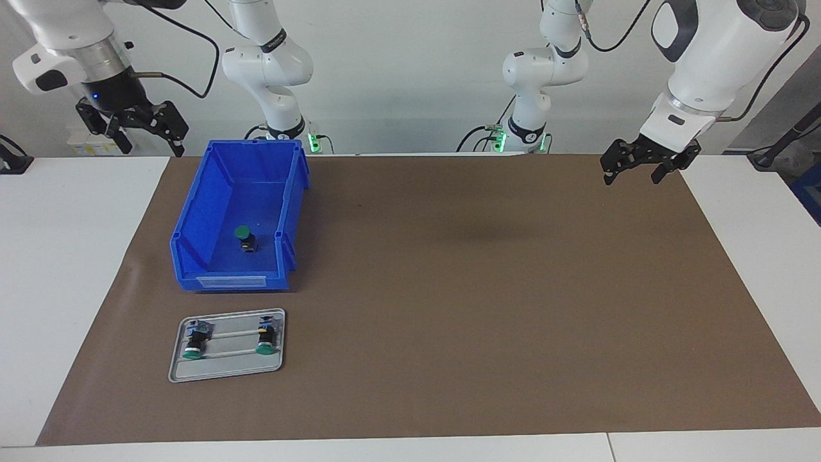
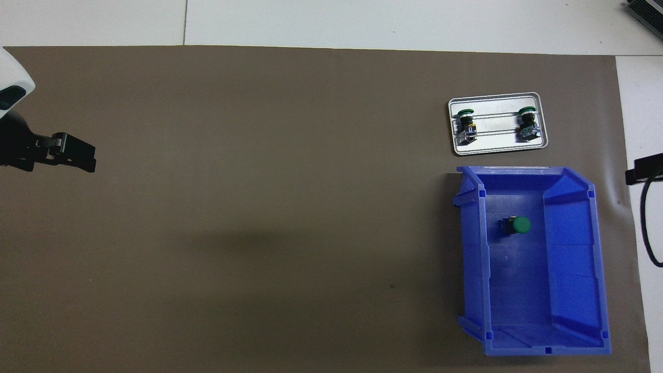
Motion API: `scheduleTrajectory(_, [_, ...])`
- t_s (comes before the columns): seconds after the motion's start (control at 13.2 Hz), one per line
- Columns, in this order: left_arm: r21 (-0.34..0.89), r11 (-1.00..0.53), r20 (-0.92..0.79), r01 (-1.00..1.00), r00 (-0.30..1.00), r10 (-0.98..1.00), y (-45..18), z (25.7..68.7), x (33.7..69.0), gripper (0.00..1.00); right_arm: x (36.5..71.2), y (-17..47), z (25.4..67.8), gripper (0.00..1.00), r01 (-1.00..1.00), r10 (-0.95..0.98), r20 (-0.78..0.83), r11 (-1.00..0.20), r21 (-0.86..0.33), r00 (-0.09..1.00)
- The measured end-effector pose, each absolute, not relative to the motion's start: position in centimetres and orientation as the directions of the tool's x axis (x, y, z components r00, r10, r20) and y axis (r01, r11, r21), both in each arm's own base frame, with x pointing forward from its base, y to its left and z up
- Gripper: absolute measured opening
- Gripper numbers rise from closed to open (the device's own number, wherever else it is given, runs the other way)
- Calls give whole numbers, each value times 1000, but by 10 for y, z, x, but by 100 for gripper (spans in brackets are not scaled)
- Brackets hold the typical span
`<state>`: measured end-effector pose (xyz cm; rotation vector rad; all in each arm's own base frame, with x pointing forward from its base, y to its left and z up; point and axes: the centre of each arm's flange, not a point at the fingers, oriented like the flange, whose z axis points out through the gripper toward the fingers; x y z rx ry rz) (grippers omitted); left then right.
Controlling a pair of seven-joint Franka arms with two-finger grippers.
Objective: Place and press button with both arms
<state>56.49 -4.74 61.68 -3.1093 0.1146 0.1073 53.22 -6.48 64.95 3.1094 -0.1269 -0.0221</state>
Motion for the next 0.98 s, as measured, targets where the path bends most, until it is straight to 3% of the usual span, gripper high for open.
scheduleTrajectory(0.98, [-26, -997, -70, -74, 995, -72, -47, 617, 565, 100, 532, -26, 644, 100, -33, -33, 2, -999, 32, 999])
